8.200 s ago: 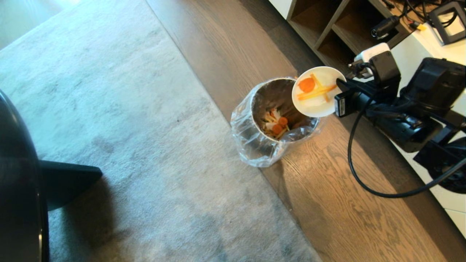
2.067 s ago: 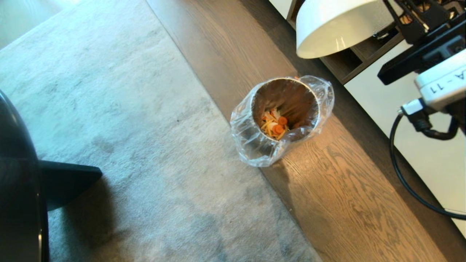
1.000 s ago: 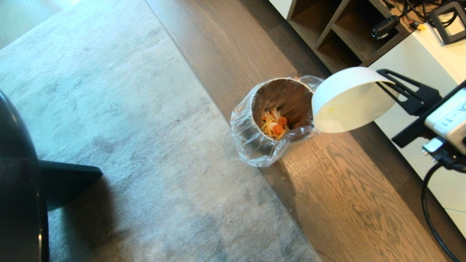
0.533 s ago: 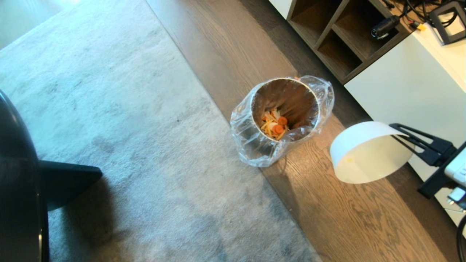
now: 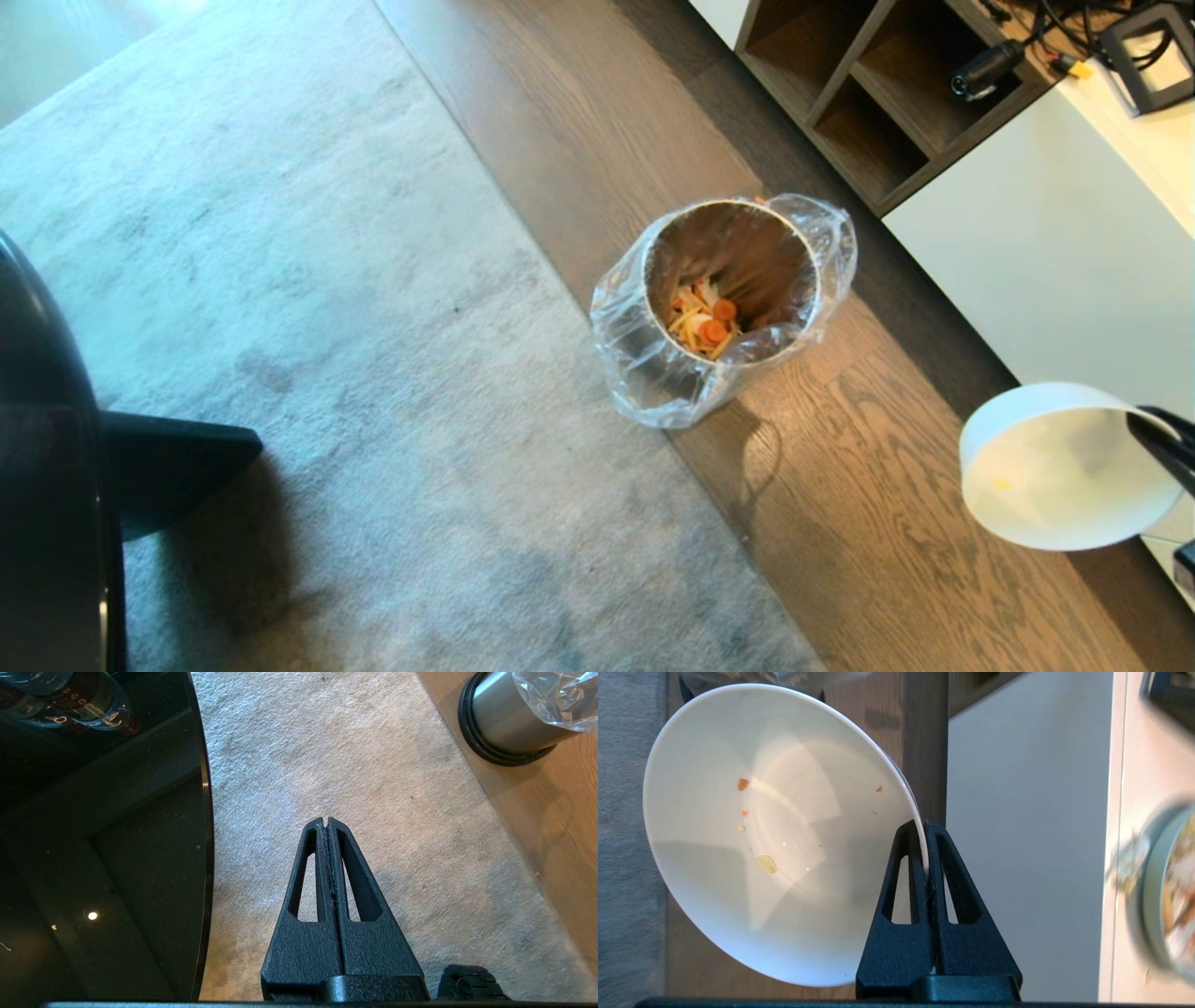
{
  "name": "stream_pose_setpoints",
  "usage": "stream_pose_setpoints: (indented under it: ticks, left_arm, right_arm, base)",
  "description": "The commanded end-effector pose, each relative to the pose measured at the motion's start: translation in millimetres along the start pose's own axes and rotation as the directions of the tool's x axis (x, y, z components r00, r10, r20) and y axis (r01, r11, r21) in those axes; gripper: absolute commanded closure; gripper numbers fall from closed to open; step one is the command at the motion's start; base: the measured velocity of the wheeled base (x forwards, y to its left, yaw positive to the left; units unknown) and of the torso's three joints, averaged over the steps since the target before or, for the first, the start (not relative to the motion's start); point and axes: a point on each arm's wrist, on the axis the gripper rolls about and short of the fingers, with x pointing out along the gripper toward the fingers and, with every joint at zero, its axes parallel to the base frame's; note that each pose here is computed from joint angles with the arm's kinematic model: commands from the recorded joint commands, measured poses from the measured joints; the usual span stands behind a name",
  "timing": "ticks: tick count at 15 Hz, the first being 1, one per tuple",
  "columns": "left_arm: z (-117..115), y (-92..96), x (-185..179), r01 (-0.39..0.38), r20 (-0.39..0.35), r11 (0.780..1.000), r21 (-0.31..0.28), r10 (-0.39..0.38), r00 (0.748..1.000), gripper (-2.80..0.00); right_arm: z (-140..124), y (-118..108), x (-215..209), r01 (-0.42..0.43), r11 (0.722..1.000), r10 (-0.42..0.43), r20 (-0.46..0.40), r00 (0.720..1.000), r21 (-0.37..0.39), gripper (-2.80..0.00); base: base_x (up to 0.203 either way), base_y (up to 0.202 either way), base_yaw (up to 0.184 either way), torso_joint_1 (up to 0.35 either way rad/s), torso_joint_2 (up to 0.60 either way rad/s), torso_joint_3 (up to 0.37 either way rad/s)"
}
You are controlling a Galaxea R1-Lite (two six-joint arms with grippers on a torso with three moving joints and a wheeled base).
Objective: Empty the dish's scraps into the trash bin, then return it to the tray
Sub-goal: Put the bowl back to the table
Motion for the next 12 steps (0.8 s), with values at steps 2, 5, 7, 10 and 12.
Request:
stream_pose_setpoints:
  ticks: [2,5,7,10,12]
  left_arm:
    - [0.1,0.0,0.0,0.0,0.001,1.0,-0.001,0.0,1.0,0.0]
    - [0.1,0.0,0.0,0.0,0.001,1.0,-0.001,0.0,1.0,0.0]
    - [0.1,0.0,0.0,0.0,0.001,1.0,-0.001,0.0,1.0,0.0]
    - [0.1,0.0,0.0,0.0,0.001,1.0,-0.001,0.0,1.0,0.0]
    - [0.1,0.0,0.0,0.0,0.001,1.0,-0.001,0.0,1.0,0.0]
  right_arm:
    - [-16.5,-4.1,-28.8,0.094,0.982,-0.081,-0.082,0.993,0.163,0.0]
    - [-24.5,-4.3,-41.2,0.136,0.938,-0.105,-0.114,0.988,0.319,0.0]
    - [-35.1,4.4,-50.3,0.131,0.916,-0.085,-0.137,0.987,0.379,0.0]
    - [-45.3,19.8,-69.3,0.063,0.905,-0.028,-0.087,0.996,0.421,0.0]
    - [-53.2,31.2,-81.2,0.004,0.892,0.045,-0.099,0.994,0.453,0.0]
  base:
    - [0.0,0.0,0.0,0.0,0.0,0.0]
    - [0.0,0.0,0.0,0.0,0.0,0.0]
    - [0.0,0.0,0.0,0.0,0.0,0.0]
    - [0.0,0.0,0.0,0.0,0.0,0.0]
    - [0.0,0.0,0.0,0.0,0.0,0.0]
